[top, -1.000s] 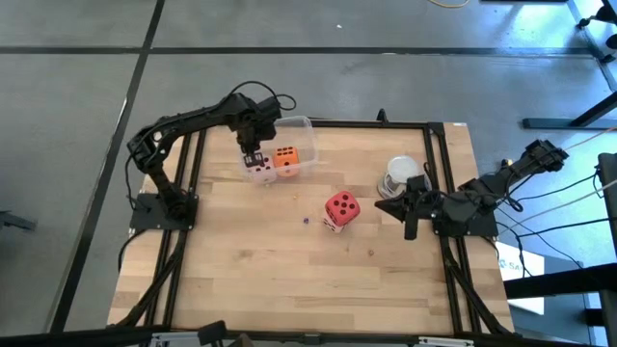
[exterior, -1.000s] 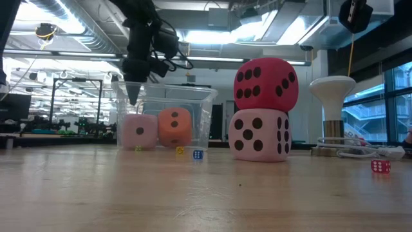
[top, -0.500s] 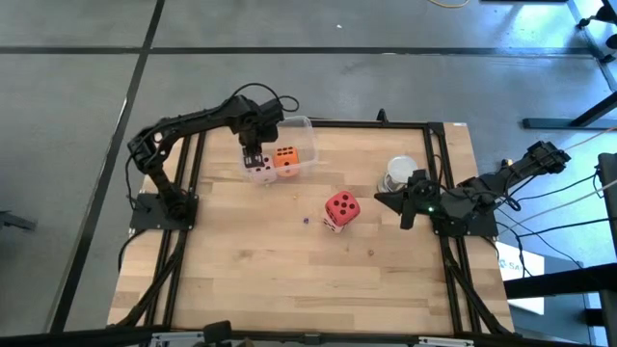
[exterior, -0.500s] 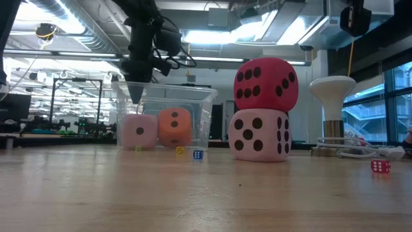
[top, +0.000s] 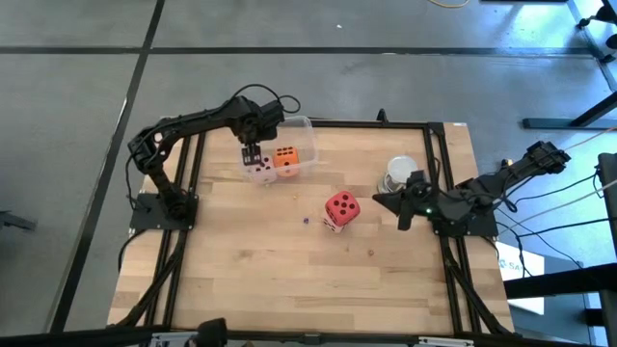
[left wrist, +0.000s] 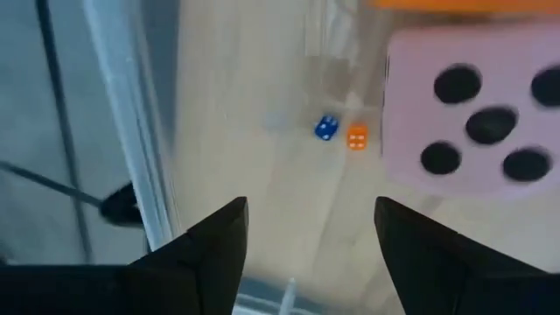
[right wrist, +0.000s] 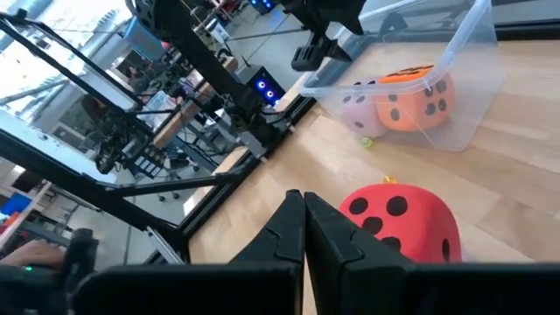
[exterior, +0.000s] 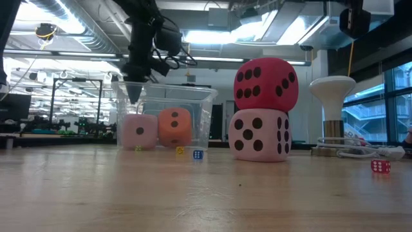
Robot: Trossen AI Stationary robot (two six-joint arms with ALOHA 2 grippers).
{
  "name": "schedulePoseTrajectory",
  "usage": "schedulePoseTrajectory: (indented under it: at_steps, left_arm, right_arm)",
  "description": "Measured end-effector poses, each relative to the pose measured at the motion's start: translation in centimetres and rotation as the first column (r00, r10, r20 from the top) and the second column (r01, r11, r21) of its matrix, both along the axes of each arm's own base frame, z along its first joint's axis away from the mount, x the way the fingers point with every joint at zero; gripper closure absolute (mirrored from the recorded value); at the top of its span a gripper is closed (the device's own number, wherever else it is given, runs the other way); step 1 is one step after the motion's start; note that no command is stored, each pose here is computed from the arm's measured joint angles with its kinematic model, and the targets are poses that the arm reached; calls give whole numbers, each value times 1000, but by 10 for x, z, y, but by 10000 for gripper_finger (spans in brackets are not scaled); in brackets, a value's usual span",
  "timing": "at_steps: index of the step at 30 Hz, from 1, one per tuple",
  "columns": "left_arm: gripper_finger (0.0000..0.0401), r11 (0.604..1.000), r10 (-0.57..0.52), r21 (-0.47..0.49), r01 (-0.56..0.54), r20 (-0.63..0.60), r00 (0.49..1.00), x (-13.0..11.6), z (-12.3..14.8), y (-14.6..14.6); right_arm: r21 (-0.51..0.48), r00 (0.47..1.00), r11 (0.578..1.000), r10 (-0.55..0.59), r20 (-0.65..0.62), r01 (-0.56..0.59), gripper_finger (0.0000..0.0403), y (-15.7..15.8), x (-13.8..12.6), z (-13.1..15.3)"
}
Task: Pick & Place Dice
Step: Put the small red dice into the transparent bin
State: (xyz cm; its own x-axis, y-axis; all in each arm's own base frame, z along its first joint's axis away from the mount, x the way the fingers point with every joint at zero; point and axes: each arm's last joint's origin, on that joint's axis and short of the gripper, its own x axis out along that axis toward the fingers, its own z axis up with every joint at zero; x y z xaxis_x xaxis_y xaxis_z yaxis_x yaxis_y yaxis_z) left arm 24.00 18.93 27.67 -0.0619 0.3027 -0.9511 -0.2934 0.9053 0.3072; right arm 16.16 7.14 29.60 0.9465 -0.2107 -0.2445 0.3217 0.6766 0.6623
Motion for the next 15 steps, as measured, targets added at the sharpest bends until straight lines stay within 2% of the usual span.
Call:
schedulePoseTrajectory:
  at_steps: [4,7,9,11,13,15]
  left_arm:
    - [173,997,67,-38,-61,177,982,2,23,-4]
    - [183,997,63,-61,-41,415,907,-1,53,-18]
    - [188,996,43,-85,9,591,806,-5,77,-31]
    - [193,994,1,-72,79,743,670,-9,100,-47]
    - [196,990,-36,-41,131,843,537,-15,115,-63]
    - [198,988,-71,4,151,894,442,-19,124,-78]
  right_arm:
    - [-11,1000,1000,-7,-8,7,401,1,2,-1]
    - [-23,1000,1000,-19,-10,18,401,-1,1,1]
    - [-53,999,998,-28,-24,27,401,-2,0,11]
    - [-80,997,997,-21,-73,15,401,-4,-5,24]
    - [-85,987,996,-16,-157,3,401,-5,-10,36]
    - [-73,968,997,-4,-249,-15,402,-5,-15,49]
